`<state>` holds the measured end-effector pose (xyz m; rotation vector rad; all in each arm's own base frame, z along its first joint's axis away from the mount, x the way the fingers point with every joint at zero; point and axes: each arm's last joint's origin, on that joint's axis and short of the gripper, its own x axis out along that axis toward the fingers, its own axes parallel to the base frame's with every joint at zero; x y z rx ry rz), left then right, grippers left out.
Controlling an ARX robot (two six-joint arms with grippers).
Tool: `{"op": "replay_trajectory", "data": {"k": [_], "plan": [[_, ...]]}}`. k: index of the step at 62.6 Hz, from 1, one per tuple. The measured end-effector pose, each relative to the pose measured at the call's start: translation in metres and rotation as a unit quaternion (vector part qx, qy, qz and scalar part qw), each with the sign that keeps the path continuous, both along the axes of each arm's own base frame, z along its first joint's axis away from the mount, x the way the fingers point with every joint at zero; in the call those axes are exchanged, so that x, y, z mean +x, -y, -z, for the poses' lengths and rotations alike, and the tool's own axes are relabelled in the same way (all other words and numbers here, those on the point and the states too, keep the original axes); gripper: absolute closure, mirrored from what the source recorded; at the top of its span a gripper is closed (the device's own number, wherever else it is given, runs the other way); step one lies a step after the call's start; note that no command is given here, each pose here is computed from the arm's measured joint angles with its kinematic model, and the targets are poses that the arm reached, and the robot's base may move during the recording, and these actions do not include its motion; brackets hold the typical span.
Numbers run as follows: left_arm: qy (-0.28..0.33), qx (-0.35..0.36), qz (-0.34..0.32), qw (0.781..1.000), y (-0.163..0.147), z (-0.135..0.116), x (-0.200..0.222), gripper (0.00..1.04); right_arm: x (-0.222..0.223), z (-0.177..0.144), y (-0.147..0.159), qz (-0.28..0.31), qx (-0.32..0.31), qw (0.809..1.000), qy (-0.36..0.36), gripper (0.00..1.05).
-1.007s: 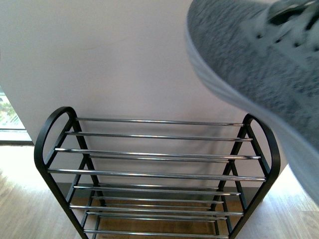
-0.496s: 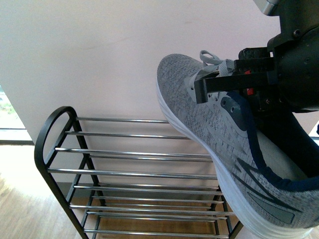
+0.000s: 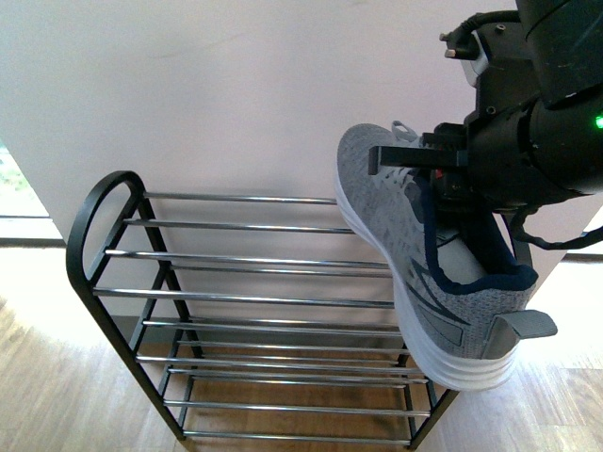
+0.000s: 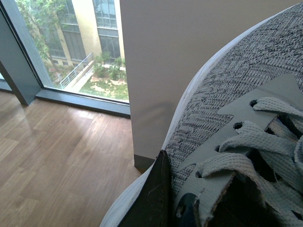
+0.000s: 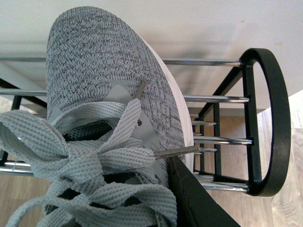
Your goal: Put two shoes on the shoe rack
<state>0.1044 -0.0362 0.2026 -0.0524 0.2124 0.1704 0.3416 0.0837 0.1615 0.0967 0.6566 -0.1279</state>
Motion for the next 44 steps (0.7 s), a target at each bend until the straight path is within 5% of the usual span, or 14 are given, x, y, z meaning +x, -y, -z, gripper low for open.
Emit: {"op": "replay_trajectory", "data": {"k": [44], "plan": [[0.000,0.000,0.000,1.000,0.000,0.000,0.000,1.03,0.069,0.030,0.047,0.068,0.014,0.997,-0.026,1.01]]}}
